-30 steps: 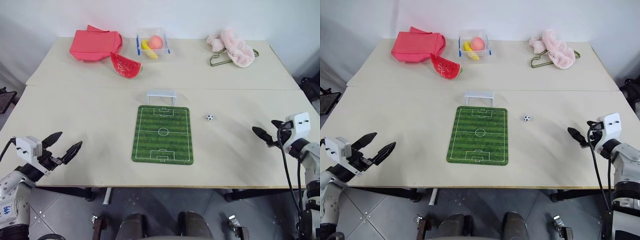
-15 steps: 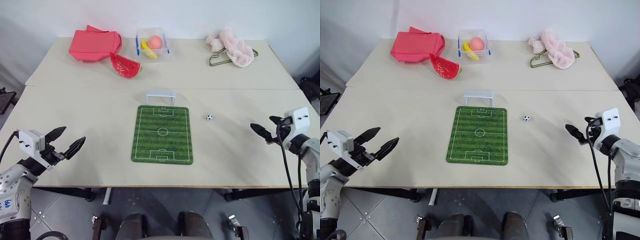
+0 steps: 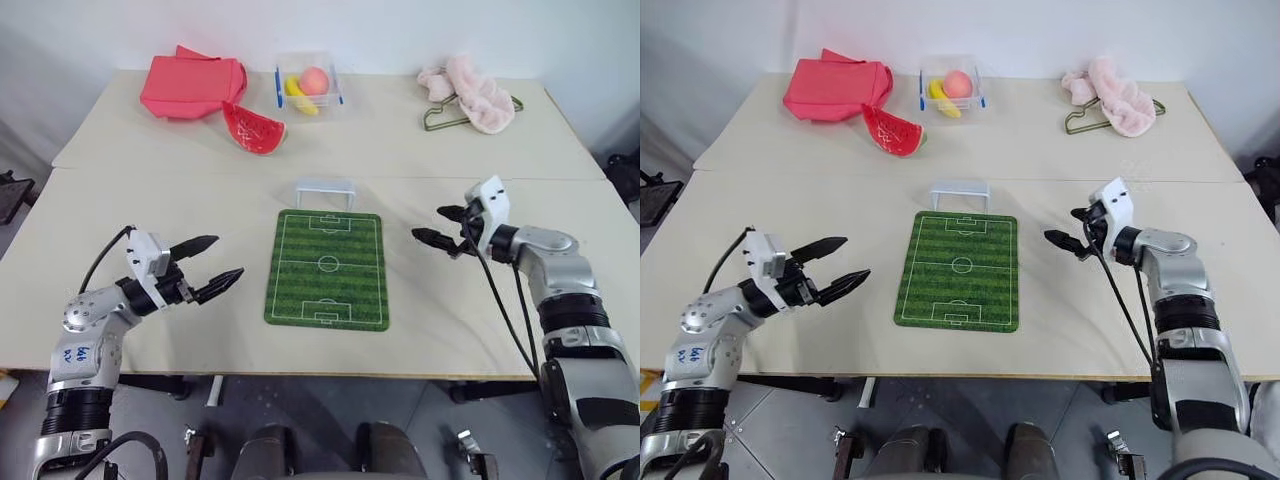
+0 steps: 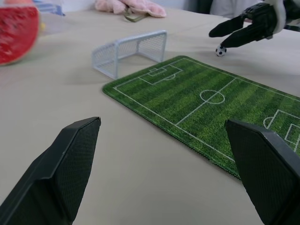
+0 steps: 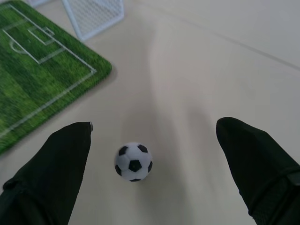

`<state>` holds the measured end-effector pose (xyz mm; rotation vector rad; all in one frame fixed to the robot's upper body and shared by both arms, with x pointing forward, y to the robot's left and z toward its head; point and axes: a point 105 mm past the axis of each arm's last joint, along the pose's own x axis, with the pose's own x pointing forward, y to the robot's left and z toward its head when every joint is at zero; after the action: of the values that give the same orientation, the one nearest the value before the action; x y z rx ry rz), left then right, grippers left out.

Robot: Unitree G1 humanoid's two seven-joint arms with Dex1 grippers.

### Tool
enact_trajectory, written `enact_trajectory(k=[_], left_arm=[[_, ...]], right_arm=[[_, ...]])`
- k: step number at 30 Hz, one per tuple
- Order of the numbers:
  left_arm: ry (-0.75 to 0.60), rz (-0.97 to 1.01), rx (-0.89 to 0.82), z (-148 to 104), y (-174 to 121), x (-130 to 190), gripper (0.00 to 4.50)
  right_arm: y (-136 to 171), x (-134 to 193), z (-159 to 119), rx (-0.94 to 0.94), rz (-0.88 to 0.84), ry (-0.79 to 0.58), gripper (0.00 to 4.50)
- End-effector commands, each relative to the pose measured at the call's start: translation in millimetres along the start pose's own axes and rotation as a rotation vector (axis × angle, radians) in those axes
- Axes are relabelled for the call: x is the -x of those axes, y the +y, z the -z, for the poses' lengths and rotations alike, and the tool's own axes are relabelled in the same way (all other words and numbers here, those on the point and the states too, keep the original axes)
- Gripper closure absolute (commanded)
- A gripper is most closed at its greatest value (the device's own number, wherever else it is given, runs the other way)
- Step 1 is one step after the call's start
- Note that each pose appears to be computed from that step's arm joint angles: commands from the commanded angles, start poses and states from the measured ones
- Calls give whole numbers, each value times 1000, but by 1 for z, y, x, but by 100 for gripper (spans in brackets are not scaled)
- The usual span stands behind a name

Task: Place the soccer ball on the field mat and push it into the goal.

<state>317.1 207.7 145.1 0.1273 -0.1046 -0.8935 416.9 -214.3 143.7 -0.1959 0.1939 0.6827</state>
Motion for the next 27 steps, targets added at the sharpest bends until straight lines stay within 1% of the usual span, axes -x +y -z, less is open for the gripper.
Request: enact_trajectory(k=[1, 5, 8, 15, 16, 18, 24, 25, 26, 27], left_arm=[[-28, 10, -44, -11, 0, 3, 0], [-22, -2, -41, -8, 0, 11, 0], [-14, -6, -36, -6, -1, 16, 0], [2, -20, -35, -4, 1, 21, 0], [1, -23, -35, -4, 2, 20, 0], [-2, -26, -39, -4, 3, 19, 0], [4, -21, -28, 0, 1, 24, 0], [4, -20, -24, 1, 0, 25, 0], [-5, -21, -24, 1, 0, 26, 0], [-4, -14, -24, 2, -2, 28, 0]], right_arm=[[-4, 3, -5, 46, -8, -2, 4], [1, 4, 5, 52, -51, 28, 4], [2, 3, 10, 53, -53, 38, 4], [6, -7, 7, 53, -66, 18, 4], [7, -9, 7, 55, -69, 20, 41], [11, -11, 7, 78, -91, 21, 88], [13, -11, 1, 124, -108, 6, 291], [14, -11, -1, 136, -112, 0, 331], [14, -11, -5, 144, -117, -9, 362], [14, -10, -11, 153, -122, -21, 366]])
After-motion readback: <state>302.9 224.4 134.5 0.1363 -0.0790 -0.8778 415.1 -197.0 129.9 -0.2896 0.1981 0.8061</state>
